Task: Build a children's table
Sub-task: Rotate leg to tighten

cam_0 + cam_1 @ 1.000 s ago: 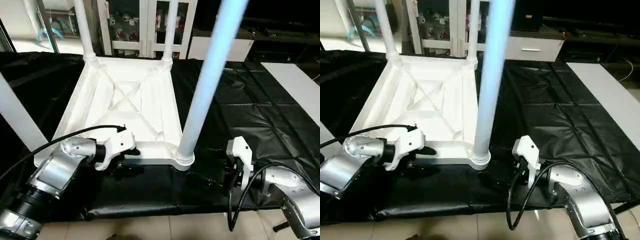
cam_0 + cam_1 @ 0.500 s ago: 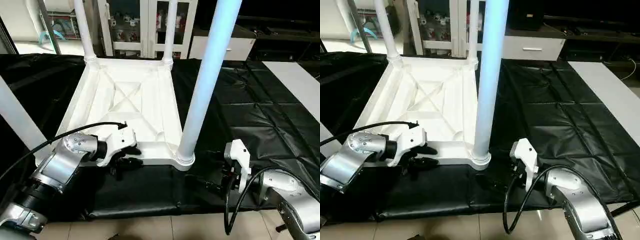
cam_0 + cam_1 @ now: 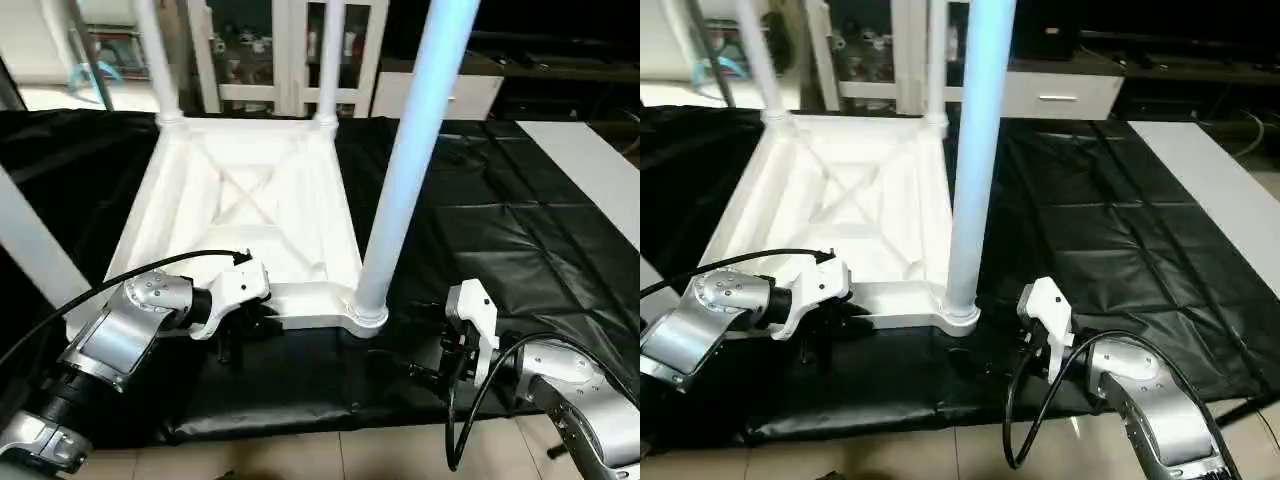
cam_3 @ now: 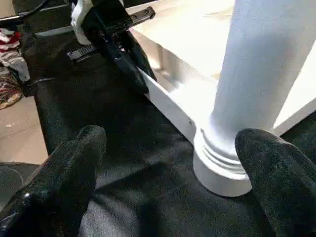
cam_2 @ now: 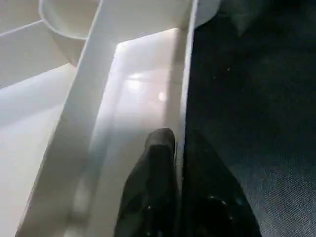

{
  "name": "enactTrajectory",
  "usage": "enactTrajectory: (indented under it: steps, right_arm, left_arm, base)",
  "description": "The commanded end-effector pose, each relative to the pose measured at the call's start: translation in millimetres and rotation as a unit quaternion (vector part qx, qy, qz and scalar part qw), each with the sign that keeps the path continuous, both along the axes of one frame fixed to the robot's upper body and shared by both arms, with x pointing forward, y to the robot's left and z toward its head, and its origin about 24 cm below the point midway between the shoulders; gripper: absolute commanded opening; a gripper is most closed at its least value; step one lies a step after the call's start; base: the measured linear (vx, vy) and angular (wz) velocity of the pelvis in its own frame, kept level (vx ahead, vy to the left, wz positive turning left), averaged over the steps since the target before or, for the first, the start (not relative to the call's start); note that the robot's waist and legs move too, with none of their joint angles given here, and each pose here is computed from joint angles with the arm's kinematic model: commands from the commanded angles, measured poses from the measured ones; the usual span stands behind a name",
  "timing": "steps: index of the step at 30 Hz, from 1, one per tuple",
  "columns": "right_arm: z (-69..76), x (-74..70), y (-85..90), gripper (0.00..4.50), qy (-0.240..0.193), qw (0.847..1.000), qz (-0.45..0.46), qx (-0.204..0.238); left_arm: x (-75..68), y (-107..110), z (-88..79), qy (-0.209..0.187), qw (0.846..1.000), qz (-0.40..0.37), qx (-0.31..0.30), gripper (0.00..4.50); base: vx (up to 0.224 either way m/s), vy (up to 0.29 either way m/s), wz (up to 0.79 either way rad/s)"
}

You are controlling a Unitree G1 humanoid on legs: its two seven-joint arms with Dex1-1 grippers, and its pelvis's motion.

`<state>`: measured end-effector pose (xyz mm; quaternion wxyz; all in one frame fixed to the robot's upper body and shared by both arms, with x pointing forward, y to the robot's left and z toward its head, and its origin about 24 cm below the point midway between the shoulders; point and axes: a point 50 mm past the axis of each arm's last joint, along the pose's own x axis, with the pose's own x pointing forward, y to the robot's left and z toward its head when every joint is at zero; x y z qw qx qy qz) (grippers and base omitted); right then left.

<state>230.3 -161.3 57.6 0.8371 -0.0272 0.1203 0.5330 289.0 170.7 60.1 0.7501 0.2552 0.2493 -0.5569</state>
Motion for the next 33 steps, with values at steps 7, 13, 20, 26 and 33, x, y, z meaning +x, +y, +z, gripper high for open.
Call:
enactTrajectory:
  steps: [7, 13, 20, 26, 33]
  right_arm:
    - [1.2, 1.7, -4.4, 4.5, -0.001, 1.0, -0.006, -0.005]
    - [0.7, 0.0, -3.7, 4.5, -0.001, 1.0, -0.006, -0.003]
    - [-3.0, -1.2, -3.5, 4.5, 0.004, 1.0, -0.016, 0.005]
    - [3.4, -3.1, -0.8, 4.5, -0.001, 0.999, -0.031, 0.031]
    - [14.6, -7.6, -3.3, 4.5, -0.014, 0.996, -0.057, 0.067]
  left_arm:
    - [-0.8, -11.0, 1.3, -0.033, 0.998, -0.051, -0.011, 0.03]
    - [1.3, -10.8, 4.9, -0.04, 0.998, -0.057, -0.005, 0.03]
    - [-0.9, -3.0, 20.3, -0.042, 0.996, -0.058, -0.049, 0.66]
    - [-5.5, -2.6, 43.9, -0.067, 0.989, -0.044, -0.126, 1.16]
    - [-14.2, -9.5, 63.7, -0.123, 0.968, 0.048, -0.213, 1.74]
  base:
    - [0.0, 0.0, 0.0]
    - [0.0, 0.0, 0.0]
    - [0.0, 0.0, 0.0]
    - [0.0, 0.0, 0.0]
    - [0.0, 0.0, 0.0]
